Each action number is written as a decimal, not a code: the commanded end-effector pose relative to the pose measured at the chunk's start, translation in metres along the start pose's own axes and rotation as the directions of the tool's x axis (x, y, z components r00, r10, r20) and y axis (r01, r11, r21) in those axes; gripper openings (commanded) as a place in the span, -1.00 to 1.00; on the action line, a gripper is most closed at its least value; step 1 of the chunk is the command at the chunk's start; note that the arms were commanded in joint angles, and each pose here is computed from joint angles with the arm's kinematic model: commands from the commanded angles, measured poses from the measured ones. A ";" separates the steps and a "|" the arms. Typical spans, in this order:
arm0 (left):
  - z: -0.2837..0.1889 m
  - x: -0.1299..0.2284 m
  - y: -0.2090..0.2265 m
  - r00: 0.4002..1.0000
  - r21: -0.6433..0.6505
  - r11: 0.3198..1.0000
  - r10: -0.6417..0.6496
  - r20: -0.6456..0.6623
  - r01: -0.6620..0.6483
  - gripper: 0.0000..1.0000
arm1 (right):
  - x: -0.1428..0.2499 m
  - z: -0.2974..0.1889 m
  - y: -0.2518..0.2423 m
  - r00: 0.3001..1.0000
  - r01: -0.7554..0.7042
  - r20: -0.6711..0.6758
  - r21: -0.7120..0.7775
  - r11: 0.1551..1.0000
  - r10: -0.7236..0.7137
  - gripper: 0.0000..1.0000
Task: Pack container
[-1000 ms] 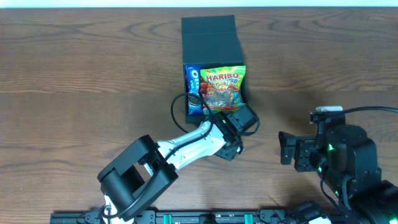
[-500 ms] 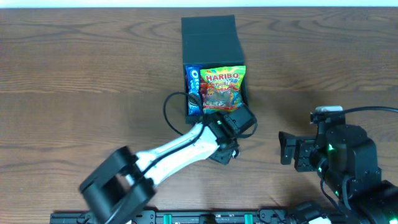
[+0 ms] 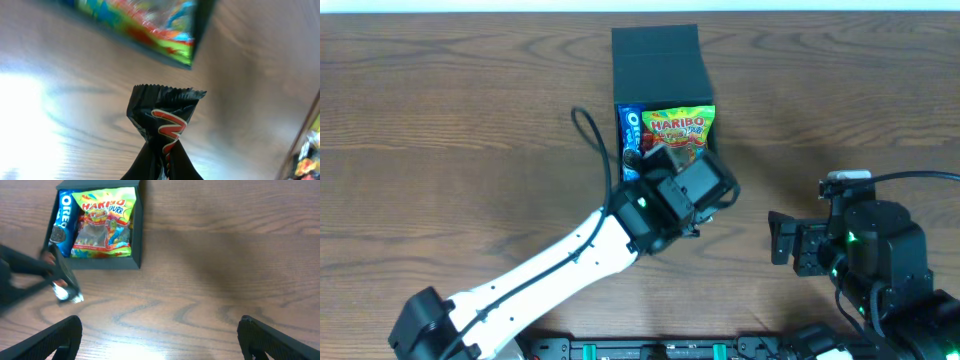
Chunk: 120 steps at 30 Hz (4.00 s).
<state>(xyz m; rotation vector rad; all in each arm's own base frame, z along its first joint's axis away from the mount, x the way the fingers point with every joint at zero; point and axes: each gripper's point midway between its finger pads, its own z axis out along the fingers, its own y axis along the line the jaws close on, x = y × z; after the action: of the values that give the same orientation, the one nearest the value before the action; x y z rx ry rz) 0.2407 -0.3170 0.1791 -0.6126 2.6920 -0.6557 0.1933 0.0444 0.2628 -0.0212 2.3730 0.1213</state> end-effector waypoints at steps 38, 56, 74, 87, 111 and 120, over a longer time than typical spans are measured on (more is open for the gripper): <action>0.086 -0.154 0.047 0.898 -0.108 0.891 0.433 -0.082 -0.440 -0.89 | -0.001 -0.001 -0.001 1.000 -0.008 0.006 0.007 1.000 0.008 0.99; 0.087 -0.143 0.041 0.902 -0.088 0.899 0.420 -0.098 -0.428 -0.53 | -0.001 -0.001 -0.001 1.000 -0.008 0.006 0.007 1.000 0.008 0.98; 0.008 -0.141 0.001 0.837 0.029 0.837 0.547 -0.024 -0.546 0.40 | 0.003 -0.001 -0.004 0.999 0.037 -0.009 0.022 0.999 -0.037 0.98; -0.127 -0.185 0.007 0.748 0.004 0.776 0.607 0.270 -0.631 0.91 | 0.002 -0.001 0.006 1.000 -0.018 -0.013 -0.037 0.999 0.017 0.99; 0.082 -0.301 0.040 0.978 0.457 0.877 0.198 -0.067 -0.147 0.91 | -0.010 0.183 0.082 0.951 -0.112 -0.302 -0.156 0.981 0.060 0.98; 0.138 -0.284 0.055 0.972 0.409 0.904 0.191 -0.134 -0.121 0.91 | -0.007 0.203 0.077 0.950 -0.100 -0.305 -0.109 0.989 0.062 0.98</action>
<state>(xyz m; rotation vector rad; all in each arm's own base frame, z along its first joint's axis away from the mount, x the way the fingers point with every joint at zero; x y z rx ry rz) 0.5147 -0.1841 0.0933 -0.2481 2.6072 -1.2226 0.3343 0.1419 0.1327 -0.0219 2.6648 0.3544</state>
